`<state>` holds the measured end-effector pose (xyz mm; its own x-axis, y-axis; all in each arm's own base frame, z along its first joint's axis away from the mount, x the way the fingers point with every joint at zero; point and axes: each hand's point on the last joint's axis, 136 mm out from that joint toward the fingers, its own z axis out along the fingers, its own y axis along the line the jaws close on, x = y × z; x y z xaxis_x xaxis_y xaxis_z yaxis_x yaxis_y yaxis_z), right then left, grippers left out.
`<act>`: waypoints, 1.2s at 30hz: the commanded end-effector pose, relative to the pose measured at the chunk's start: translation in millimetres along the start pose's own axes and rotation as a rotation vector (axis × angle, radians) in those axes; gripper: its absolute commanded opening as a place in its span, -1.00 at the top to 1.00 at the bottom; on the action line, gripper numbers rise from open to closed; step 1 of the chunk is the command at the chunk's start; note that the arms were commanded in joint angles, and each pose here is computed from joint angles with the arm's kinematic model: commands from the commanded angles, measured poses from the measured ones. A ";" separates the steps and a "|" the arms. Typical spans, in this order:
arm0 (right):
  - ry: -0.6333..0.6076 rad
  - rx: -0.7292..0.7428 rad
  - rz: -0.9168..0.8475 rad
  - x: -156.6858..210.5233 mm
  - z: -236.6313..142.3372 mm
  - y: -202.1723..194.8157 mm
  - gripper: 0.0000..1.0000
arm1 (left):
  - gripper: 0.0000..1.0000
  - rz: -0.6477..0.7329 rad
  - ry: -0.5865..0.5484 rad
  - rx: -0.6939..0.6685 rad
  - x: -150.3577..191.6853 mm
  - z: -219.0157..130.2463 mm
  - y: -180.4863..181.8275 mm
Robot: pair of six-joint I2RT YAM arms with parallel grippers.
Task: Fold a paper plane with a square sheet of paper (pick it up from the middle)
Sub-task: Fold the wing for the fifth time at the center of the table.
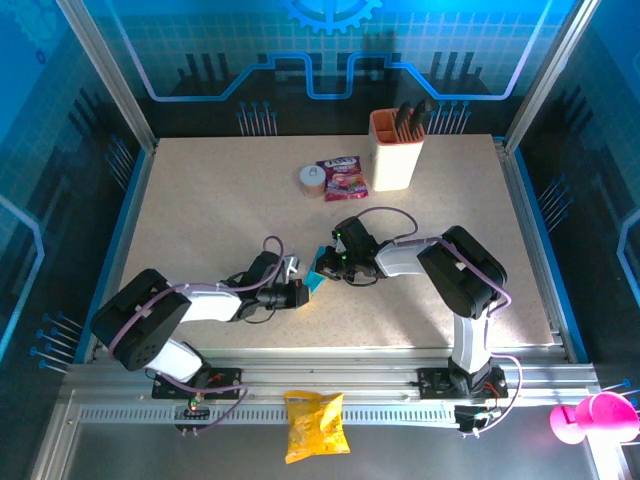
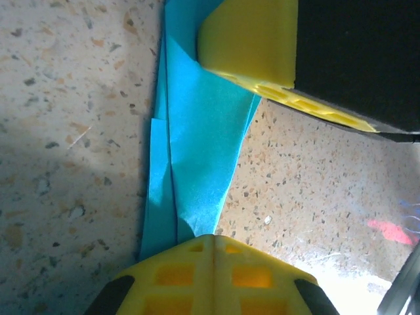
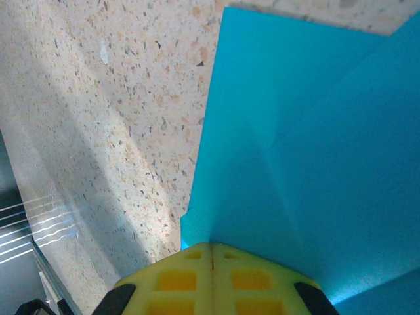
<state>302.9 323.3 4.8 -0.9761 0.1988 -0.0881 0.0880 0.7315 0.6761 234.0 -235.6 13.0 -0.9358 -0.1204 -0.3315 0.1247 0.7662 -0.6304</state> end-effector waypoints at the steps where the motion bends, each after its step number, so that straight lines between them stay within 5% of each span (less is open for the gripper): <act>1: 0.103 0.447 0.170 45.5 1.2 -134.3 1.00 | 1.00 -0.095 0.241 -0.224 81.8 -10.8 55.7; 14: 0.081 0.386 0.147 33.3 -0.4 -114.5 1.00 | 1.00 -0.193 0.193 -0.272 122.5 -45.6 76.4; 20: -0.001 -0.032 -0.050 3.4 -28.6 -6.4 1.00 | 0.97 -0.072 0.015 -0.221 60.2 -78.6 27.4; 23: -0.068 -0.094 -0.127 -5.1 -66.6 26.3 0.97 | 0.74 -0.061 -0.061 -0.190 27.4 -87.9 11.0; 29: -0.192 -0.035 -0.076 -7.7 -121.0 -4.4 0.71 | 0.17 -0.027 -0.114 -0.158 -28.3 -77.4 -13.3; 36: -0.225 0.013 0.025 -3.0 -123.1 -45.7 0.78 | 0.08 0.004 -0.072 -0.163 -77.1 -45.3 -23.8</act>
<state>283.7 218.6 81.9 -0.9036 0.3364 -0.2652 0.0585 0.7103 0.7015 270.4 -207.3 78.8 -0.9085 -0.2014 -0.3661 0.0099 0.8656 -0.5007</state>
